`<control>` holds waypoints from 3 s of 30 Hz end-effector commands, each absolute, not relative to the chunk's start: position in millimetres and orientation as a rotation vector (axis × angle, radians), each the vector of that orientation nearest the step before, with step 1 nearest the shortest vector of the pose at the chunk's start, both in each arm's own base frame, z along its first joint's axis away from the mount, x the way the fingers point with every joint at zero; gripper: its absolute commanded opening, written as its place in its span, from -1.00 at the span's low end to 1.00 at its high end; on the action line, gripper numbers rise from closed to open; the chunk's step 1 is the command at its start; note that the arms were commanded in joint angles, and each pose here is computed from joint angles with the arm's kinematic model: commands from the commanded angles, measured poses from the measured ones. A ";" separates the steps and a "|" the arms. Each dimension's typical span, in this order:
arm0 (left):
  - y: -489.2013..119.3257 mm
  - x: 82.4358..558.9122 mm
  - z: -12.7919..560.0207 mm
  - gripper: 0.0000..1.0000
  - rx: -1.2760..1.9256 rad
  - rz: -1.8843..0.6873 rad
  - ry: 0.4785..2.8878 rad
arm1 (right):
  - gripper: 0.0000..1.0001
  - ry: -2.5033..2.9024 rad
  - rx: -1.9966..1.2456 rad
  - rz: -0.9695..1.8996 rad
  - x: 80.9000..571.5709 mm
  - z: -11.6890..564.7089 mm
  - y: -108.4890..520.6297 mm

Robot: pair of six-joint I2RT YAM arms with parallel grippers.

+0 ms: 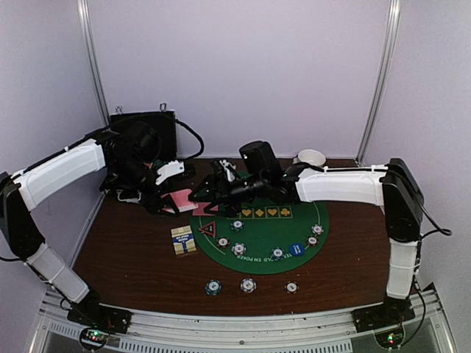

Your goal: Distribute texas hold em gaming equipment

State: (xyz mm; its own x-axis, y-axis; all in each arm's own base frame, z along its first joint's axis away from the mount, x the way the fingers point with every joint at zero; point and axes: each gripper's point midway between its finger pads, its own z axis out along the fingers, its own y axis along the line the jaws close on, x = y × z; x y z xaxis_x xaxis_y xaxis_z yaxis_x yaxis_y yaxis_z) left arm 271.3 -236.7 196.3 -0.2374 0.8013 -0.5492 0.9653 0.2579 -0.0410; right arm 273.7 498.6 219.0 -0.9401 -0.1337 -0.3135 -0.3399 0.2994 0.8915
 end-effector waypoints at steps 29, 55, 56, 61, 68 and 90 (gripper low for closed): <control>-242.1 273.8 218.1 -0.69 1.596 -0.535 2.018 | 0.40 2.404 -0.382 1.892 296.1 209.8 539.2; -239.9 273.7 213.0 -0.72 1.603 -0.523 2.030 | -0.36 2.350 -0.390 1.862 289.2 254.7 495.3; -239.9 273.9 212.6 -0.72 1.604 -0.522 2.031 | -0.39 2.350 -0.392 1.858 288.7 255.8 494.4; -240.5 273.9 212.1 -0.72 1.604 -0.528 2.033 | -0.62 2.351 -0.406 1.846 285.8 259.3 490.5; -239.2 274.9 210.9 -0.73 1.607 -0.513 2.035 | -0.88 2.357 -0.390 1.850 283.2 267.1 480.5; -240.2 278.3 213.3 -0.79 1.604 -0.505 2.034 | -1.00 2.620 -0.055 1.486 301.1 165.1 316.4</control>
